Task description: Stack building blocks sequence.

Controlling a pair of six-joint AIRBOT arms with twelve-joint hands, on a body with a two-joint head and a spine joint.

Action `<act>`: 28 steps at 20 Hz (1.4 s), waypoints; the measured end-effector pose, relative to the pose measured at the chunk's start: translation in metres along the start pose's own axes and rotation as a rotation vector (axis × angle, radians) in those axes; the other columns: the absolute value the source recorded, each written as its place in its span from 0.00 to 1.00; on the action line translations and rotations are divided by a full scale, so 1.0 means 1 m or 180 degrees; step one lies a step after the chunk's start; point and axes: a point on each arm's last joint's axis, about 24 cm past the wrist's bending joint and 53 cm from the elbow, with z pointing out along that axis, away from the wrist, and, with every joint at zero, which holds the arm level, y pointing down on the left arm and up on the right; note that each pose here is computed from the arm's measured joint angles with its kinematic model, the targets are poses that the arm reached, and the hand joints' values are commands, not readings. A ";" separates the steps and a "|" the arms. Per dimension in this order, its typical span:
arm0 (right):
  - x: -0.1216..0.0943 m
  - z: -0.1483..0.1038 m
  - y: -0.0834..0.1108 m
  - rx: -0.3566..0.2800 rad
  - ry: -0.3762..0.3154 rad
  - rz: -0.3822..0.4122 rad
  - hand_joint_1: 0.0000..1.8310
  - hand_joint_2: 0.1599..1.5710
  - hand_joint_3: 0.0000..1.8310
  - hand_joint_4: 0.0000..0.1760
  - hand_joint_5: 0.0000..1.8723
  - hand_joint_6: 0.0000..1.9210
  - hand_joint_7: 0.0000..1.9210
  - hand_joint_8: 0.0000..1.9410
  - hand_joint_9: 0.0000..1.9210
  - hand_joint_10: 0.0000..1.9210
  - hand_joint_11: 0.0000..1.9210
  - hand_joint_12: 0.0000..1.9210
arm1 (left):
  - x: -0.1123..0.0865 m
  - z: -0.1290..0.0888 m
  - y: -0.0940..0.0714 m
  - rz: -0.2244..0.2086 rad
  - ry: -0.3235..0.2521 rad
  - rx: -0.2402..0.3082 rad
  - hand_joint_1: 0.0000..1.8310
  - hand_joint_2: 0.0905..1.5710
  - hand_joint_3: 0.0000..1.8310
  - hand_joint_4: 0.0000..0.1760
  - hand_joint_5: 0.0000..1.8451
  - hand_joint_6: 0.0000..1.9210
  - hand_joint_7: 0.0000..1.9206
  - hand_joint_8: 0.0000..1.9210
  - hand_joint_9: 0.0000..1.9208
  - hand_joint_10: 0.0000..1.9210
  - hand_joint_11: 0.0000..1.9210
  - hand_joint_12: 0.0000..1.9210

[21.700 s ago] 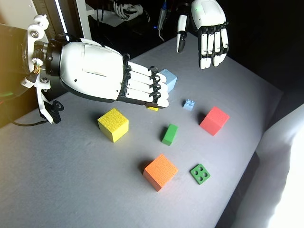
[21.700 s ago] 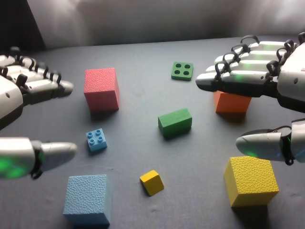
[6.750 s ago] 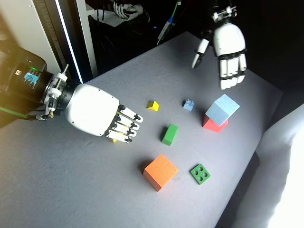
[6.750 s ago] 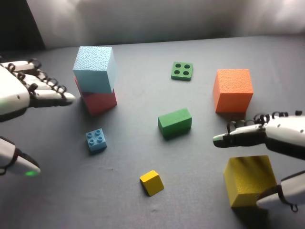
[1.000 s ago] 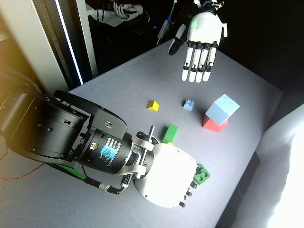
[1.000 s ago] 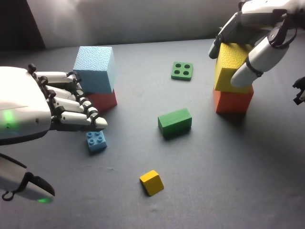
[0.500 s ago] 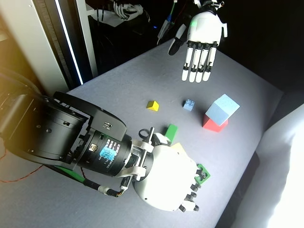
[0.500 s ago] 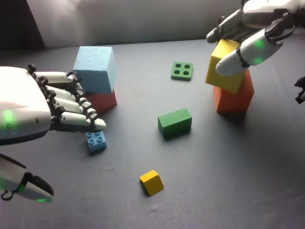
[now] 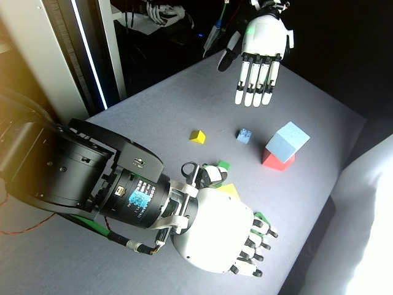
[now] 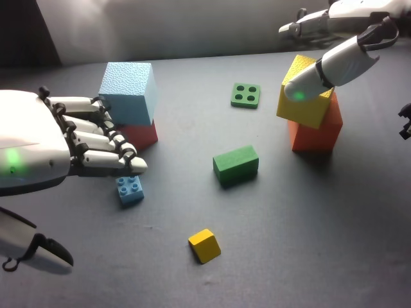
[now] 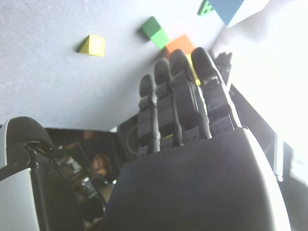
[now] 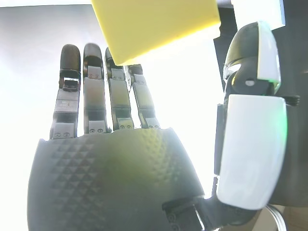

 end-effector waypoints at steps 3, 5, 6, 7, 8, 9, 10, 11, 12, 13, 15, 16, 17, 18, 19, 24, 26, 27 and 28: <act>-0.004 -0.002 0.000 0.0004 -0.0006 0.0008 0.33 0.49 0.00 0.00 0.02 0.00 0.04 0.00 0.05 0.00 0.00 0.19 | 0.000 0.000 0.000 0.0001 0.0000 -0.0001 0.26 0.58 0.00 0.00 0.16 0.00 0.20 0.00 0.19 0.00 0.00 0.42; -0.009 -0.005 0.004 -0.0013 -0.0021 0.0019 0.31 0.49 0.00 0.00 0.00 0.00 0.02 0.00 0.03 0.00 0.00 0.14 | 0.000 0.000 -0.001 0.0002 0.0003 0.0002 0.24 0.59 0.00 0.00 0.14 0.00 0.18 0.00 0.18 0.00 0.00 0.41; -0.013 -0.006 0.006 -0.0023 -0.0035 0.0024 0.31 0.48 0.00 0.00 0.00 0.00 0.01 0.00 0.03 0.00 0.00 0.13 | 0.000 0.000 -0.001 0.0002 0.0003 0.0001 0.25 0.58 0.00 0.00 0.15 0.00 0.19 0.00 0.19 0.00 0.00 0.41; -0.016 -0.009 0.007 -0.0030 -0.0050 0.0030 0.31 0.47 0.00 0.00 0.00 0.00 0.00 0.00 0.01 0.00 0.00 0.09 | 0.000 0.000 -0.001 -0.0006 0.0000 0.0004 0.25 0.58 0.00 0.00 0.16 0.00 0.20 0.00 0.20 0.01 0.00 0.43; -0.020 -0.012 0.009 -0.0046 -0.0069 0.0029 0.30 0.45 0.00 0.00 0.00 0.00 0.00 0.00 0.00 0.00 0.00 0.06 | -0.001 0.000 -0.001 -0.0020 -0.0010 0.0002 0.26 0.58 0.00 0.00 0.16 0.00 0.20 0.00 0.20 0.01 0.00 0.43; -0.021 -0.016 0.010 -0.0053 -0.0077 -0.0011 0.29 0.44 0.00 0.00 0.00 0.00 0.00 0.00 0.00 0.00 0.00 0.06 | -0.001 0.001 -0.001 -0.0029 -0.0015 0.0001 0.25 0.58 0.00 0.00 0.16 0.00 0.20 0.00 0.20 0.00 0.00 0.42; -0.021 -0.019 0.014 -0.0071 -0.0074 -0.0093 0.29 0.42 0.00 0.00 0.00 0.00 0.00 0.00 0.00 0.00 0.00 0.05 | -0.001 0.001 -0.002 -0.0044 -0.0021 0.0004 0.25 0.58 0.00 0.00 0.15 0.00 0.19 0.00 0.19 0.00 0.00 0.41; -0.021 -0.023 0.020 -0.0101 -0.0073 -0.0175 0.29 0.41 0.00 0.00 0.00 0.00 0.00 0.00 0.00 0.00 0.00 0.02 | -0.002 0.001 -0.003 -0.0056 -0.0027 0.0010 0.25 0.58 0.00 0.00 0.15 0.00 0.19 0.00 0.19 0.00 0.00 0.41; -0.019 -0.026 0.025 -0.0138 -0.0070 -0.0219 0.30 0.39 0.00 0.00 0.00 0.00 0.00 0.00 0.00 0.00 0.00 0.00 | -0.001 0.001 -0.004 -0.0062 -0.0028 0.0017 0.25 0.58 0.00 0.00 0.15 0.00 0.20 0.00 0.20 0.00 0.00 0.43; -0.018 -0.029 0.030 -0.0169 -0.0065 -0.0276 0.31 0.39 0.00 0.00 0.00 0.00 0.00 0.00 0.00 0.00 0.00 0.00 | -0.002 0.002 -0.004 -0.0063 -0.0033 0.0018 0.25 0.58 0.00 0.00 0.16 0.00 0.20 0.00 0.20 0.00 0.00 0.43; -0.016 -0.036 0.034 -0.0189 -0.0069 -0.0451 0.30 0.38 0.00 0.00 0.00 0.00 0.00 0.00 0.00 0.00 0.00 0.00 | -0.003 0.002 -0.004 -0.0072 -0.0041 0.0008 0.24 0.58 0.00 0.00 0.15 0.00 0.19 0.00 0.19 0.00 0.00 0.41; -0.018 -0.042 0.035 -0.0199 -0.0109 -0.0641 0.29 0.38 0.00 0.00 0.00 0.00 0.00 0.00 0.00 0.00 0.00 0.00 | -0.003 0.002 -0.004 -0.0072 -0.0042 0.0007 0.24 0.58 0.00 0.00 0.16 0.00 0.19 0.00 0.19 0.00 0.00 0.41; -0.019 -0.045 0.035 -0.0197 -0.0132 -0.0757 0.30 0.37 0.00 0.00 0.00 0.00 0.00 0.00 0.00 0.00 0.00 0.00 | -0.003 0.002 -0.004 -0.0074 -0.0040 0.0008 0.25 0.58 0.00 0.00 0.16 0.00 0.20 0.00 0.19 0.00 0.00 0.41; -0.019 -0.053 0.034 -0.0205 -0.0175 -0.1003 0.30 0.38 0.00 0.00 0.00 0.00 0.00 0.00 0.00 0.00 0.00 0.00 | -0.002 0.003 -0.005 -0.0083 -0.0041 0.0013 0.25 0.58 0.00 0.00 0.16 0.00 0.20 0.00 0.20 0.00 0.00 0.41; -0.016 -0.060 0.033 -0.0221 -0.0209 -0.1235 0.30 0.38 0.00 0.00 0.00 0.00 0.00 0.00 0.00 0.00 0.00 0.00 | -0.002 0.003 -0.008 -0.0101 -0.0047 0.0031 0.24 0.58 0.00 0.00 0.16 0.00 0.20 0.00 0.20 0.00 0.00 0.42; 0.010 -0.077 0.034 -0.0336 -0.0203 -0.1925 0.32 0.38 0.00 0.00 0.00 0.00 0.00 0.00 0.00 0.00 0.01 0.00 | -0.003 0.003 -0.009 -0.0131 -0.0060 0.0034 0.22 0.58 0.00 0.00 0.15 0.00 0.18 0.00 0.18 0.00 0.00 0.41; 0.008 -0.077 0.039 -0.0434 -0.0289 -0.1971 0.31 0.40 0.00 0.00 0.00 0.00 0.00 0.00 0.00 0.00 0.00 0.00 | -0.003 0.003 -0.008 -0.0133 -0.0059 0.0027 0.23 0.59 0.00 0.00 0.14 0.00 0.17 0.00 0.17 0.00 0.00 0.37; 0.010 -0.077 0.036 -0.0429 -0.0282 -0.1983 0.31 0.39 0.00 0.00 0.00 0.00 0.00 0.00 0.00 0.00 0.00 0.00 | -0.003 0.003 -0.007 -0.0133 -0.0057 0.0012 0.22 0.58 0.00 0.00 0.16 0.01 0.20 0.01 0.20 0.01 0.00 0.44; 0.013 -0.076 0.030 -0.0396 -0.0250 -0.2006 0.31 0.39 0.00 0.00 0.00 0.00 0.00 0.00 0.00 0.00 0.00 0.00 | -0.003 0.003 -0.006 -0.0138 -0.0058 0.0004 0.22 0.58 0.00 0.00 0.16 0.00 0.20 0.00 0.20 0.01 0.00 0.45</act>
